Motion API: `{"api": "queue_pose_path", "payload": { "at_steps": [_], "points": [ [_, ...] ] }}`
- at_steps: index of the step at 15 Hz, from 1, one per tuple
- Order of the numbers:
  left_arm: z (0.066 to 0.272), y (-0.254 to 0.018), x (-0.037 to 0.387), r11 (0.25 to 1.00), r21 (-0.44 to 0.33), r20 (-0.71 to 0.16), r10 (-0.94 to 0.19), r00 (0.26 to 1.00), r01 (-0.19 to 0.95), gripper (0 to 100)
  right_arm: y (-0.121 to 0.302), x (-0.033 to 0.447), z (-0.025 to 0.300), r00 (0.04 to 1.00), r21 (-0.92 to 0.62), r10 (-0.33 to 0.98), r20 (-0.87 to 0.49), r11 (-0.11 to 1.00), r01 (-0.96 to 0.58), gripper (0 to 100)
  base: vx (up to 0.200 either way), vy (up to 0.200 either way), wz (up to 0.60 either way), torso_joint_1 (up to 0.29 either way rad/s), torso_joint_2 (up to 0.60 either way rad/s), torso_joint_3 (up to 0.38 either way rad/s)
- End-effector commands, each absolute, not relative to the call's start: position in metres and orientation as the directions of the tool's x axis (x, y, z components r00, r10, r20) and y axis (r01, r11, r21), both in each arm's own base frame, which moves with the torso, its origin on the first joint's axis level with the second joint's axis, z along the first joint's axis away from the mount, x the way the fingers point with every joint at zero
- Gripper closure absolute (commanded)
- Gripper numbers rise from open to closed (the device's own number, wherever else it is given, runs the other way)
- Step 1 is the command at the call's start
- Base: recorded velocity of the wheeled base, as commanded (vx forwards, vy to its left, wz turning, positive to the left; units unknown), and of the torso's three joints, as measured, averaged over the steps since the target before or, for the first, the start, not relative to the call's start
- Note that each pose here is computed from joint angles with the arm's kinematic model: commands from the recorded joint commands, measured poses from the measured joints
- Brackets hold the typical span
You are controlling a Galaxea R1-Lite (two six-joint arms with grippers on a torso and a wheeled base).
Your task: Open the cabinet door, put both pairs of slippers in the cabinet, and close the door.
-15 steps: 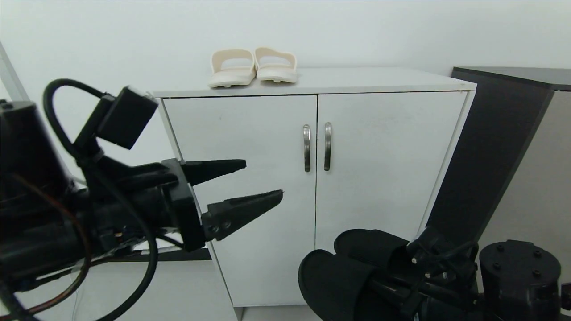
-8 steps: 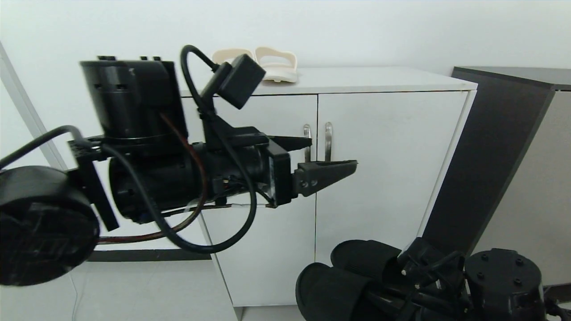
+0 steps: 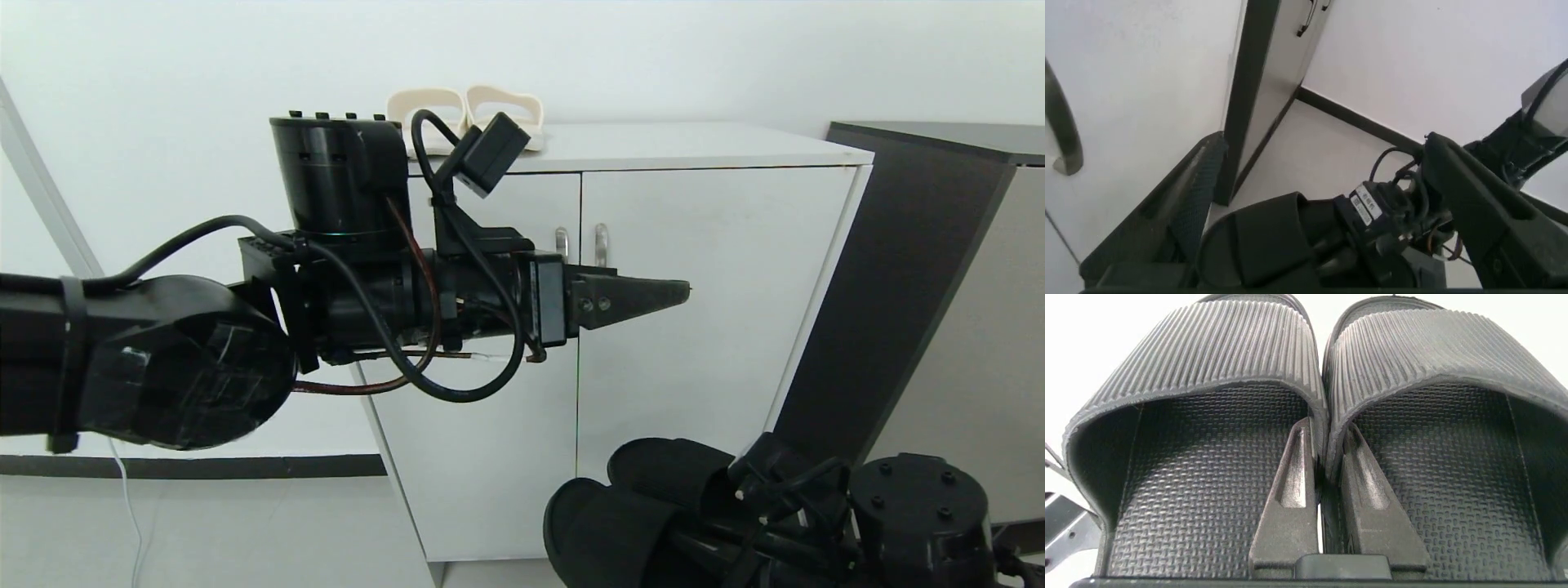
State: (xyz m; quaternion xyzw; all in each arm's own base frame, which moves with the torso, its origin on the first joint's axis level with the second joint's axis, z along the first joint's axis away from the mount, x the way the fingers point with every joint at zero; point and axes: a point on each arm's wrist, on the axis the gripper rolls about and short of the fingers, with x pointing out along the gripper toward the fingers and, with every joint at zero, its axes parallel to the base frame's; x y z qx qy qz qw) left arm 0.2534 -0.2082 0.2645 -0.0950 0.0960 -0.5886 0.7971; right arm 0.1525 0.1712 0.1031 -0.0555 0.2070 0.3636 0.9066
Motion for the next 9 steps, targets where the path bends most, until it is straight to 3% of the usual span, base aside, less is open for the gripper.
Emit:
{"api": "queue_pose_path", "payload": {
  "at_steps": [1,5,6,9],
  "points": [
    [0.260,-0.212,0.266,0.318,-0.272,-0.049,-0.947,0.317,0.908,0,0.171,0.153,0.102,0.647,0.049,0.634,-0.422,0.729,-0.683,100,0.000,0.000,0.00,0.000,0.00,0.000],
    [0.256,-0.226,0.290,0.436,-0.262,-0.050,-0.897,0.439,0.861,0,0.172,0.153,0.100,0.641,0.050,0.637,-0.428,0.725,-0.687,100,0.000,0.000,0.00,0.000,0.00,0.000],
    [0.256,-0.226,0.290,0.436,-0.262,-0.050,-0.897,0.439,0.861,0,0.172,0.153,0.100,0.641,0.050,0.637,-0.428,0.725,-0.687,100,0.000,0.000,0.00,0.000,0.00,0.000],
    [0.247,-0.234,0.305,0.545,-0.262,-0.068,-0.833,0.548,0.796,0,0.172,0.153,0.099,0.640,0.050,0.636,-0.431,0.725,-0.687,100,0.000,0.000,0.00,0.000,0.00,0.000]
  ]
}}
